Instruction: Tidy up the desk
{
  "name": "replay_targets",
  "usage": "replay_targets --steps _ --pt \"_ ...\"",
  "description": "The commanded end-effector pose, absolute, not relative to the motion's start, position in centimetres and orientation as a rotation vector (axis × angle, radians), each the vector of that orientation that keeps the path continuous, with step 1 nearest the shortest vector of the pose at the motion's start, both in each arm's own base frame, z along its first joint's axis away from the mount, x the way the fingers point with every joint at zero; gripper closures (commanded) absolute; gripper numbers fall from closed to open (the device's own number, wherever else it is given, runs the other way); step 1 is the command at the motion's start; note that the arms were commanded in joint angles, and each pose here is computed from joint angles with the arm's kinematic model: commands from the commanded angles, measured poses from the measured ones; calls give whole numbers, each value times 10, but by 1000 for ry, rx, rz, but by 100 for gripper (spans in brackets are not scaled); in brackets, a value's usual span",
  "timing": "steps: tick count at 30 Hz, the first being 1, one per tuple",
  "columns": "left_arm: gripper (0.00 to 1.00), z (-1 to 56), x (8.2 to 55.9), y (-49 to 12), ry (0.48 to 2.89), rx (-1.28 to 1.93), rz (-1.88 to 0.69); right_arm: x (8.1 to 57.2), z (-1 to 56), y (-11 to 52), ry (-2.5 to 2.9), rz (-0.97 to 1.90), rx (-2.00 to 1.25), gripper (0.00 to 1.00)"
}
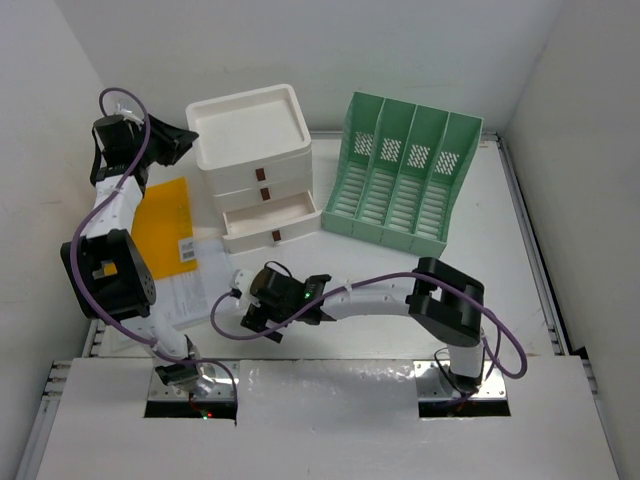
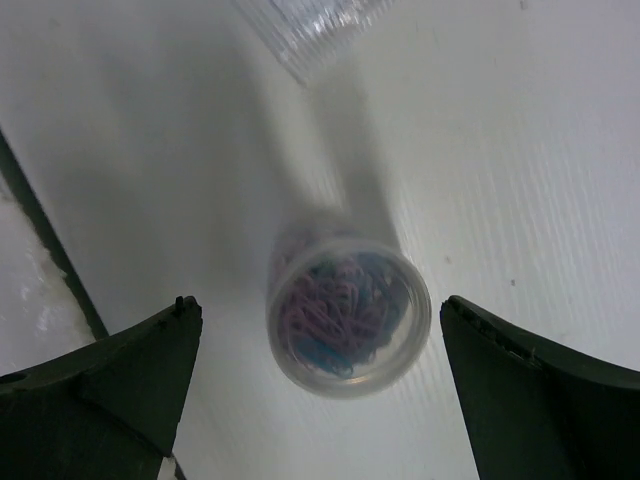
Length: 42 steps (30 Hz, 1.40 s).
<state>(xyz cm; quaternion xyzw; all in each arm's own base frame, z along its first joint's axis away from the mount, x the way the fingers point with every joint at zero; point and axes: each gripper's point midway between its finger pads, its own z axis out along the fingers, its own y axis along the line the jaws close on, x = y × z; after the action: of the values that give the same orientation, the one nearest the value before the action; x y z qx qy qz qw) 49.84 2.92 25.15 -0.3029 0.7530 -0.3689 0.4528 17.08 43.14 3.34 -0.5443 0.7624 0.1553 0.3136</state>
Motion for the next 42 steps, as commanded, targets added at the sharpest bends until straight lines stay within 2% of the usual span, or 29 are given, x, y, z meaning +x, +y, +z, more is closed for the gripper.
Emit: replay_targets --steps 1,6,10,13,14,17,18,20,21,23,28,33,36,37,39,42 --pt "91 189 487 32 2002 -911 -894 180 38 412 2087 305 -1348 1" --pt "89 189 486 31 2004 -903 -890 181 24 410 2084 280 -1384 1" --pt "87 190 486 30 2006 -897 -890 181 17 417 2060 302 -1403 8" --pt "87 191 485 30 2004 -894 -892 185 16 419 2048 283 -1407 19" --pt "87 192 485 31 2002 -896 -892 185 18 421 2043 290 -1407 29" --pt "87 192 485 30 2003 -900 -897 183 19 426 2033 323 -1422 46" --pt "87 192 485 30 2003 -899 -897 182 22 428 2024 340 -1424 59" --pt "87 191 485 30 2005 -903 -902 181 31 434 1985 371 -1438 74" --pt "87 191 485 30 2005 -902 -904 181 43 437 1953 396 -1439 88" --pt "87 191 485 28 2007 -905 -913 183 60 443 1885 414 -1453 95" --pt "87 190 486 28 2009 -906 -922 203 109 453 1775 439 -1429 96" --pt "87 191 487 27 2006 -902 -931 236 127 450 1778 411 -1352 95" --pt "87 190 487 27 2011 -905 -933 286 165 452 1821 367 -1192 95" --pt "87 190 487 28 2009 -912 -935 313 157 443 1868 302 -1130 95" --pt "87 190 487 27 2009 -910 -938 343 171 446 1865 274 -1046 94" --pt "87 191 488 26 2006 -907 -940 382 158 444 1915 242 -911 95"
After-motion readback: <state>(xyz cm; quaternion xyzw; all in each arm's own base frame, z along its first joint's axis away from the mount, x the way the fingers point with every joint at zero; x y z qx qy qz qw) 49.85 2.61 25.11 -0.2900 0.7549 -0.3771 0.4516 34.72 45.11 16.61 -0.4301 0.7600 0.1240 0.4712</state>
